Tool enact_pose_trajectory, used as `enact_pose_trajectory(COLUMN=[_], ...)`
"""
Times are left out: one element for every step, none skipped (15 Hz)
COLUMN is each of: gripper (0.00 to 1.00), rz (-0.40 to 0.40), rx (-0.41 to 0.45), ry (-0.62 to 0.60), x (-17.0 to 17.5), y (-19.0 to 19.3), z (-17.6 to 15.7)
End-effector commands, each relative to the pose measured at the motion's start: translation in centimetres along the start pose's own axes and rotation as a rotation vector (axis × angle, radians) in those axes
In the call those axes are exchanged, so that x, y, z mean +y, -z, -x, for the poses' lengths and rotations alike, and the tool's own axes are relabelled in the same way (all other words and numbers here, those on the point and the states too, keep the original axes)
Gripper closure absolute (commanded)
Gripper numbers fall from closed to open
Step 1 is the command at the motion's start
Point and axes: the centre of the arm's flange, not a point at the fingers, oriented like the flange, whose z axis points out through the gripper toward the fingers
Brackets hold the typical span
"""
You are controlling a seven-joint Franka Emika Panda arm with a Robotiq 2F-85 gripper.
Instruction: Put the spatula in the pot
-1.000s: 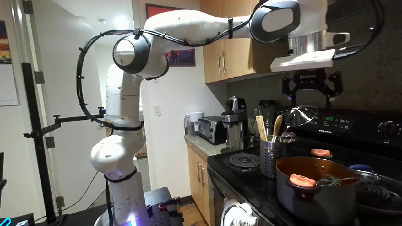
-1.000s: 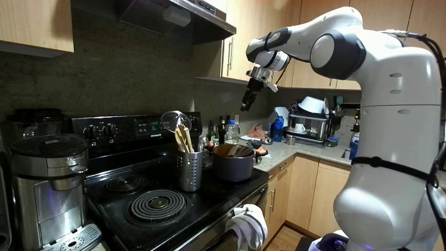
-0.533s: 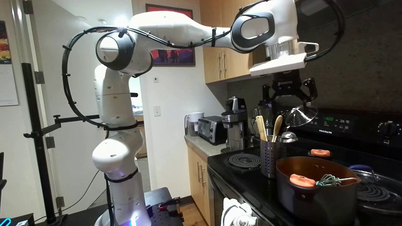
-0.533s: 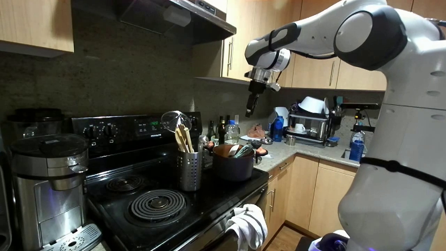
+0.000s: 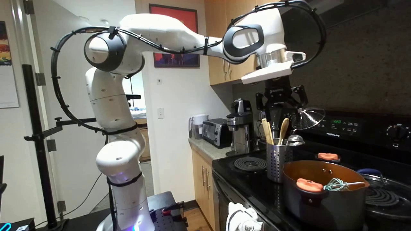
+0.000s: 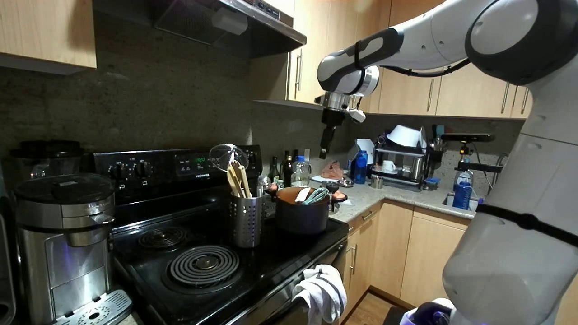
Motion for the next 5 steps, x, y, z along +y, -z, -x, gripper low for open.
enact_pose_trajectory(gripper=[0.00, 0.00, 0.00, 0.00, 0.00], rz=[0.000, 0.000, 0.000, -0.001, -0.001], rx=[0.000, 0.000, 0.000, 0.000, 0.000], ry=[-0.001, -0.003, -0.003, -0.003, -0.003], x=[0.03, 0.07, 0.07, 0.06, 0.05], y=[-0.01, -0.05, -0.09, -0.11, -0.11], z=[0.08, 0.16, 0.18, 0.17, 0.16])
